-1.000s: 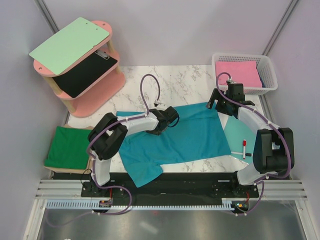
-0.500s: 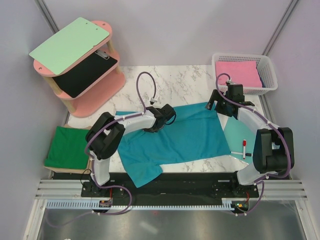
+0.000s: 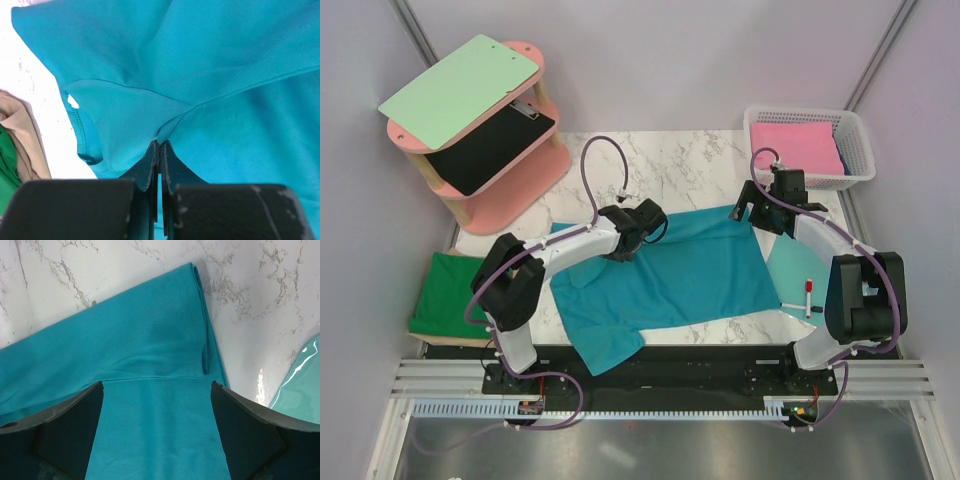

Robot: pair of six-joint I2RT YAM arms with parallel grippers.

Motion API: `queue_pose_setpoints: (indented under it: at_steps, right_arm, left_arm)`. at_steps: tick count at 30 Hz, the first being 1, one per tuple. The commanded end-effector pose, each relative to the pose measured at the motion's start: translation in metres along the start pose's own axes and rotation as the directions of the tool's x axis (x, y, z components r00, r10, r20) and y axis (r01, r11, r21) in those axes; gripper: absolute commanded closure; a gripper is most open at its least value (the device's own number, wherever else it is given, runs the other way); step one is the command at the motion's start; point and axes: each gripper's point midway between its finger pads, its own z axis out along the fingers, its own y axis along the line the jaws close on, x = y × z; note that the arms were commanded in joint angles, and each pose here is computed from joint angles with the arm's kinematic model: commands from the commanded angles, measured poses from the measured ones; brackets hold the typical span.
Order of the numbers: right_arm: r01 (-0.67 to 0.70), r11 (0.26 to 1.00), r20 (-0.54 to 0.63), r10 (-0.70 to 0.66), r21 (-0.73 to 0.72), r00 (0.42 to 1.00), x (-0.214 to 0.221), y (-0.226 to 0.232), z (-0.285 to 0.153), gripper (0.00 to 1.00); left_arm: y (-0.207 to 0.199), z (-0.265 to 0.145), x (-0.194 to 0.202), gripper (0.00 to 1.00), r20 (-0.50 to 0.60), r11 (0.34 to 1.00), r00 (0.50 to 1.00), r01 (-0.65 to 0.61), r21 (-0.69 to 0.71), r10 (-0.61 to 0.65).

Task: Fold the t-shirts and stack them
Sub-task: Fold the flattened tshirt in 1/3 of the way

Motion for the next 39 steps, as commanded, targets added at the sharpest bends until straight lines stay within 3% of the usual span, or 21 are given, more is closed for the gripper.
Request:
queue_pose_setpoints:
  at_steps: [1, 9, 14, 15, 17, 18, 21, 23, 26, 28, 29, 30, 31, 32, 33, 34, 39]
  right_arm:
    - [0.012, 1.000, 0.018, -0.012, -0.019, 1.000, -0.005, 0.006, 0.003, 0.05]
    - [0.016, 1.000, 0.014, -0.015, -0.020, 1.000, -0.005, 0.008, 0.005, 0.05]
    - [0.022, 1.000, 0.005, -0.022, -0.020, 1.000, -0.004, 0.009, 0.006, 0.04]
    - [0.025, 0.999, 0.008, -0.025, -0.023, 1.000, -0.005, 0.011, 0.006, 0.04]
    - [0.033, 0.999, 0.007, -0.033, -0.023, 0.999, -0.005, 0.012, 0.006, 0.04]
    - [0.036, 0.999, 0.007, -0.036, -0.023, 0.999, -0.006, 0.012, 0.006, 0.03]
    - [0.060, 0.998, 0.006, -0.060, -0.031, 0.998, -0.006, 0.017, 0.005, 0.03]
    - [0.092, 0.995, 0.006, -0.092, -0.039, 0.996, -0.004, 0.026, 0.005, 0.03]
    - [0.147, 0.988, 0.001, -0.147, -0.037, 0.989, 0.000, 0.040, 0.007, 0.04]
    - [0.194, 0.980, -0.011, -0.195, -0.052, 0.981, 0.007, 0.052, 0.009, 0.05]
    - [0.206, 0.976, -0.016, -0.208, -0.063, 0.978, 0.009, 0.057, 0.010, 0.10]
    - [0.221, 0.972, -0.023, -0.223, -0.081, 0.974, 0.012, 0.063, 0.010, 0.17]
    - [0.237, 0.965, -0.036, -0.243, -0.112, 0.969, 0.019, 0.072, 0.012, 0.31]
    - [0.243, 0.959, -0.049, -0.253, -0.146, 0.966, 0.023, 0.078, 0.012, 0.61]
    - [0.245, 0.956, -0.061, -0.257, -0.162, 0.964, 0.027, 0.082, 0.014, 0.83]
    - [0.247, 0.953, -0.077, -0.263, -0.173, 0.962, 0.034, 0.085, 0.015, 1.00]
    - [0.265, 0.943, -0.127, -0.294, -0.202, 0.947, 0.054, 0.095, 0.017, 1.00]
  left_arm:
    - [-0.004, -0.002, 0.013, 0.98, -0.066, 0.996, 0.994, -0.085, 0.032, 0.087]
    - [-0.012, -0.005, 0.036, 0.98, -0.129, 0.987, 0.979, -0.150, 0.052, 0.155]
    - [-0.016, -0.011, 0.047, 0.86, -0.157, 0.981, 0.969, -0.179, 0.078, 0.190]
    - [-0.014, -0.012, 0.047, 0.70, -0.159, 0.982, 0.970, -0.175, 0.071, 0.184]
    - [-0.007, -0.013, 0.045, 0.51, -0.147, 0.985, 0.974, -0.171, 0.039, 0.175]
    - [-0.003, -0.016, 0.043, 0.34, -0.134, 0.988, 0.979, -0.153, 0.026, 0.155]
    - [0.011, -0.023, 0.030, 0.11, -0.071, 0.994, 0.992, -0.110, -0.025, 0.108]
    - [0.022, -0.026, 0.021, 0.02, -0.029, 0.995, 0.997, -0.078, -0.064, 0.076]
    - [0.033, -0.021, 0.007, 0.00, 0.006, 0.998, 1.000, -0.007, -0.061, 0.007]
    - [0.036, -0.009, -0.001, 0.12, 0.011, 0.999, 0.999, 0.034, -0.025, -0.034]
    - [0.038, -0.003, 0.001, 0.26, -0.002, 0.999, 0.999, 0.035, -0.019, -0.035]
    - [0.033, 0.002, -0.003, 0.77, -0.001, 0.998, 0.998, 0.065, 0.024, -0.065]
    - [0.041, 0.011, -0.002, 0.97, -0.022, 0.995, 0.995, 0.098, 0.023, -0.098]
    - [0.042, 0.017, 0.001, 0.98, -0.036, 0.993, 0.993, 0.113, 0.031, -0.112]
    - [0.037, 0.020, 0.003, 0.98, -0.052, 0.989, 0.991, 0.128, 0.068, -0.125]
    - [0.038, 0.026, -0.001, 0.98, -0.047, 0.984, 0.987, 0.158, 0.086, -0.155]
    - [0.030, 0.040, 0.018, 0.98, -0.115, 0.969, 0.974, 0.208, 0.133, -0.193]
